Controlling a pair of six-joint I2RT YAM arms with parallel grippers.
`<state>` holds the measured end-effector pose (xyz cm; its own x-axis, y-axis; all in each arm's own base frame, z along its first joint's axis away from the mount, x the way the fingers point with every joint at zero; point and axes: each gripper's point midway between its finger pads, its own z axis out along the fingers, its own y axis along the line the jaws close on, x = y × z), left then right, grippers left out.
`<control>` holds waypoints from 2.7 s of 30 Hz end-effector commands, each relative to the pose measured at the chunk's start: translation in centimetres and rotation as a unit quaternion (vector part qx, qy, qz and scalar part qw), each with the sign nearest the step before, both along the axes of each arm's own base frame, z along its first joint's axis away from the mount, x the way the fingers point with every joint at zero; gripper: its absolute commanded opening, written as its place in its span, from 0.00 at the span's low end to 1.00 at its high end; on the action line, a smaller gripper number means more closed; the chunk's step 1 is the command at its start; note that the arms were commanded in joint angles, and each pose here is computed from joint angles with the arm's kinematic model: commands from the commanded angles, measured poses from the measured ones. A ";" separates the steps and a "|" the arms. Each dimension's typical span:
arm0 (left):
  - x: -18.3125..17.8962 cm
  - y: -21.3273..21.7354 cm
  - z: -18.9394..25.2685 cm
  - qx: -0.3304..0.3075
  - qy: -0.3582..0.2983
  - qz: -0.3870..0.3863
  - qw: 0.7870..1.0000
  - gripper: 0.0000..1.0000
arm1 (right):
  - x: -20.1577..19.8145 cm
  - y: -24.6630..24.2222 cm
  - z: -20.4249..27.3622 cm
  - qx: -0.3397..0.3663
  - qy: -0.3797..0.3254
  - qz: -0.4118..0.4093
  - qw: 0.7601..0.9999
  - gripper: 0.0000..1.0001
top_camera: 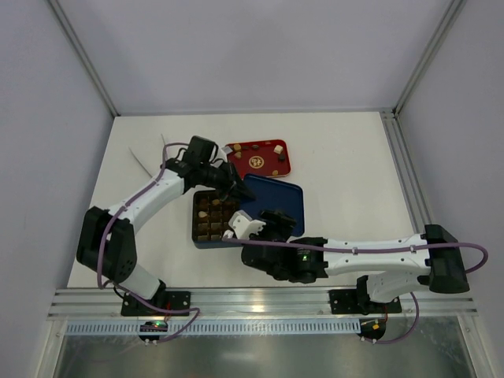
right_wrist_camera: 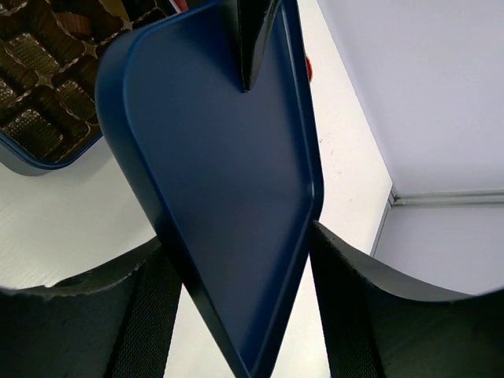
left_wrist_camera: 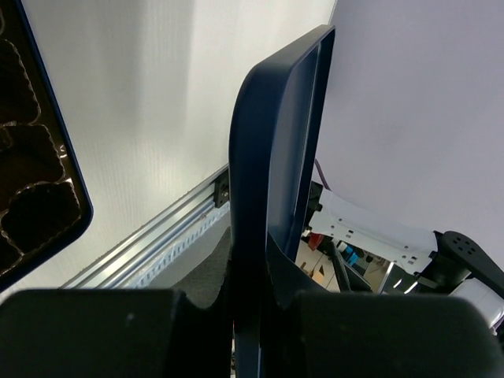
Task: Pack the chocolate
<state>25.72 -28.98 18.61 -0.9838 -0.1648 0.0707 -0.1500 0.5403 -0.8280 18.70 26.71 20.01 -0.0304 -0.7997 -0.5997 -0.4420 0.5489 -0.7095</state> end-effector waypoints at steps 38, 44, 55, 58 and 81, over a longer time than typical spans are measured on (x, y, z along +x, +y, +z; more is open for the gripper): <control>8.7 16.1 12.7 0.151 -0.270 0.217 0.926 0.78 | 2.6 2.4 8.7 0.243 0.196 0.048 0.949 0.04; 6.8 18.4 13.3 0.191 -0.301 0.226 0.907 0.77 | 3.6 5.2 10.8 0.429 0.336 0.083 0.835 0.04; 2.4 18.6 6.8 0.211 -0.262 0.192 0.922 0.80 | 5.5 10.6 9.9 0.624 0.473 0.151 0.603 0.04; 1.6 18.7 4.9 0.216 -0.249 0.183 0.926 0.79 | 6.3 11.9 8.8 0.650 0.497 0.152 0.555 0.04; 1.3 19.7 -2.5 0.267 -0.183 0.163 0.932 0.78 | 8.5 13.8 -0.6 0.671 0.557 0.099 0.480 0.04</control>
<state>25.90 -9.48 16.08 -0.8341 -0.3849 -0.3951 -0.1625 0.8560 -0.4908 27.10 40.71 17.59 -0.9500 0.2138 -0.2274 -0.2059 0.1182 0.9714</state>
